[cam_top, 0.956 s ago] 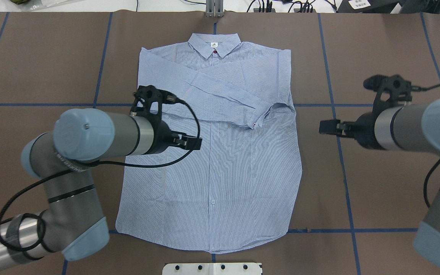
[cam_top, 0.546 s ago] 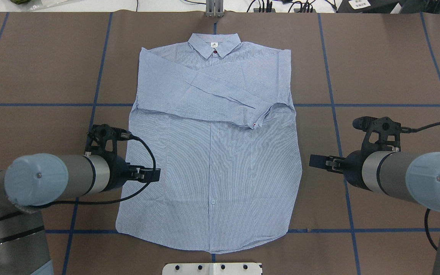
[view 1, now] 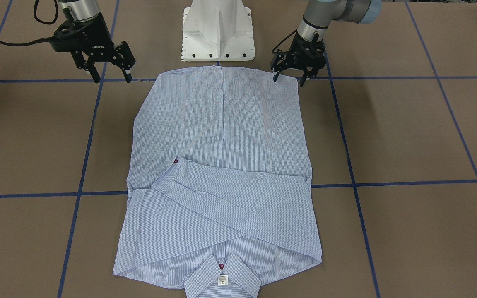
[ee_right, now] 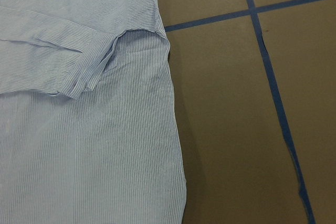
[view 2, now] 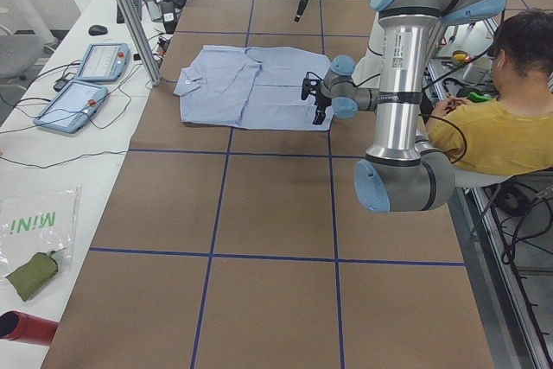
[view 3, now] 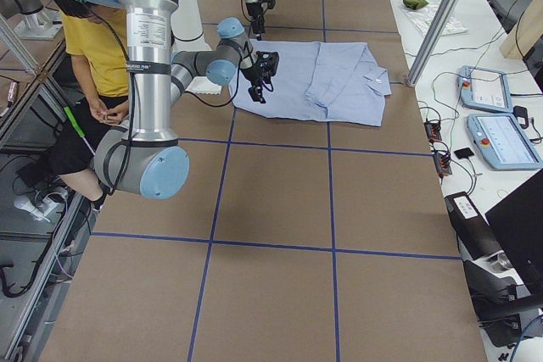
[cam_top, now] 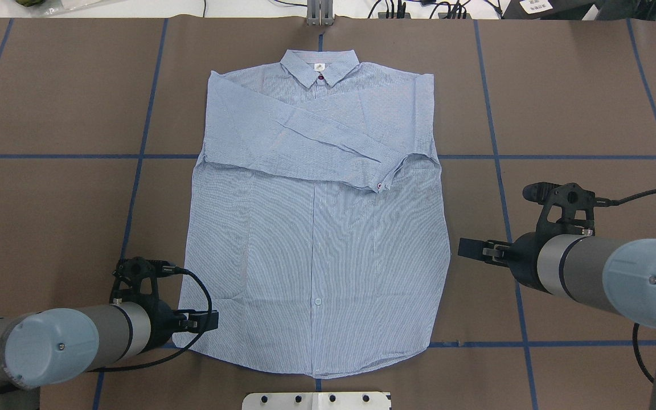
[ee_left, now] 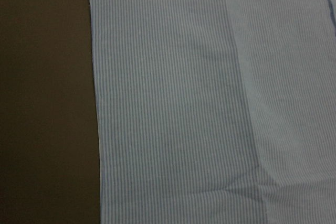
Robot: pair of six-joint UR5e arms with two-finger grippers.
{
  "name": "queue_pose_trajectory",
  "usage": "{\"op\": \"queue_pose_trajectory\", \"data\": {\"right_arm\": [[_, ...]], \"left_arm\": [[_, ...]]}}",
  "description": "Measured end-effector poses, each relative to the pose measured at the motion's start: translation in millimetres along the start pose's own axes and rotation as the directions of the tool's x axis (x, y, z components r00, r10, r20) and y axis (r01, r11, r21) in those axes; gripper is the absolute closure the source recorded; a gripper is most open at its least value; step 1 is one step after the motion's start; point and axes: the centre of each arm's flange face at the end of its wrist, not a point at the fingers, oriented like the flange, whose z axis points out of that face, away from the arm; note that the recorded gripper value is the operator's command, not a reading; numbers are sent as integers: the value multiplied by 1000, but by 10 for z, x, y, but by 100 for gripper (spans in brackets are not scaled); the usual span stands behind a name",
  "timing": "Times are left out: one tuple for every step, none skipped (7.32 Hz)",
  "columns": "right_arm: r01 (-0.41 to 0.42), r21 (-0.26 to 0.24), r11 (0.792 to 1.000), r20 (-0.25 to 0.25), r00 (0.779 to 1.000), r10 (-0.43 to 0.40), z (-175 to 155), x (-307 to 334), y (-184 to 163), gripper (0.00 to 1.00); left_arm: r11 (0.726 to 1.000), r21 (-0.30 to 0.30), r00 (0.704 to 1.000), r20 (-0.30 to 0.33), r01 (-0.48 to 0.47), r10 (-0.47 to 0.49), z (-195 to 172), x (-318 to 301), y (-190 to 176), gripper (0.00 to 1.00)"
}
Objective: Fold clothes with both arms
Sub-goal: 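Grasp the hem corners nearest the robot with both grippers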
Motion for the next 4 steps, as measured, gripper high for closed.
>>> {"op": "queue_pose_trajectory", "data": {"right_arm": [[0, 0, 1000, 0, 1000, 0, 0, -1, 2, 0], [1, 0, 1000, 0, 1000, -1, 1, -1, 5, 0], [1, 1, 1000, 0, 1000, -1, 2, -2, 7, 0], [2, 3, 1000, 0, 1000, -2, 3, -3, 7, 0]], "left_arm": [[1000, -7, 1000, 19, 0, 0, 30, -21, 44, 10], [1000, -14, 999, 34, -2, 2, 59, -36, 77, 14], [1000, -19, 999, 43, -4, 4, 84, -49, 99, 15], [1000, -21, 999, 49, -5, 6, 101, -57, 110, 17]]}}
